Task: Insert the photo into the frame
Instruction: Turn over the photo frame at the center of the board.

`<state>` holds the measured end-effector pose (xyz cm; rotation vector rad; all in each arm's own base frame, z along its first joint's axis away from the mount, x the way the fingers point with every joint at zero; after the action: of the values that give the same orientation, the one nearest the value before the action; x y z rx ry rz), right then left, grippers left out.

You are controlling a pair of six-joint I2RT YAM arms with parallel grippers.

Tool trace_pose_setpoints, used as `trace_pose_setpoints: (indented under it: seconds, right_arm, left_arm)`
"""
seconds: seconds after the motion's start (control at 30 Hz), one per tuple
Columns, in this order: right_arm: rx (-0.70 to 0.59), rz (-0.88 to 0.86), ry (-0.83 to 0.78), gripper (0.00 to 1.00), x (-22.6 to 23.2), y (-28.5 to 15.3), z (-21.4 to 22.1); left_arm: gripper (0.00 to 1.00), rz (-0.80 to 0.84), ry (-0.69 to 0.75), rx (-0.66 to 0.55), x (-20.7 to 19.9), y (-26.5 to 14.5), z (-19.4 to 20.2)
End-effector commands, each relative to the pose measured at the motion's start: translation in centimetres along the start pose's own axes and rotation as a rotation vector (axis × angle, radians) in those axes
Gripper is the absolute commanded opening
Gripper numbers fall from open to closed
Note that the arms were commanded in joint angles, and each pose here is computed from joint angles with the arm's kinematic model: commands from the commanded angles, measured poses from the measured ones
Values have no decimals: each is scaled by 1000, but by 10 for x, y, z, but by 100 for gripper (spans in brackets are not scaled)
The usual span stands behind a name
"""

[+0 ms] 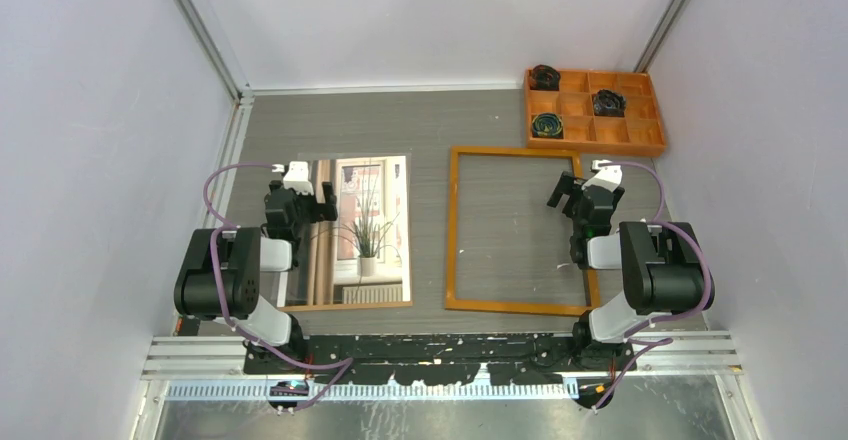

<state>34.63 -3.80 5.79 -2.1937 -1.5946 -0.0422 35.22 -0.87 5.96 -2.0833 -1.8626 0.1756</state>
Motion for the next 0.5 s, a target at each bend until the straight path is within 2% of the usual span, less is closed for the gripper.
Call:
trace_pose_setpoints:
  seconds: [0.0,0.47]
  right_arm:
    - [-81,-16,29,100,7,7,-22]
    - [-81,-17,31,100,7,7,-23]
  left_arm:
    - [100,-36,9,-84,9,7,-23]
    - [100,-37,9,-84,10,7,-23]
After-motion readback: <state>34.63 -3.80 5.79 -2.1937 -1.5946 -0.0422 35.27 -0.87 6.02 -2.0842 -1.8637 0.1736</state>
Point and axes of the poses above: each gripper's point midway between its finger pads, its own y axis out along the fingers, its own x axis along the line the jaws close on, z = x × y, the point moved 3 cm from there along -y, back along the fingers, and after that the axes turned 10 degrees about y, right-handed, at the moved point
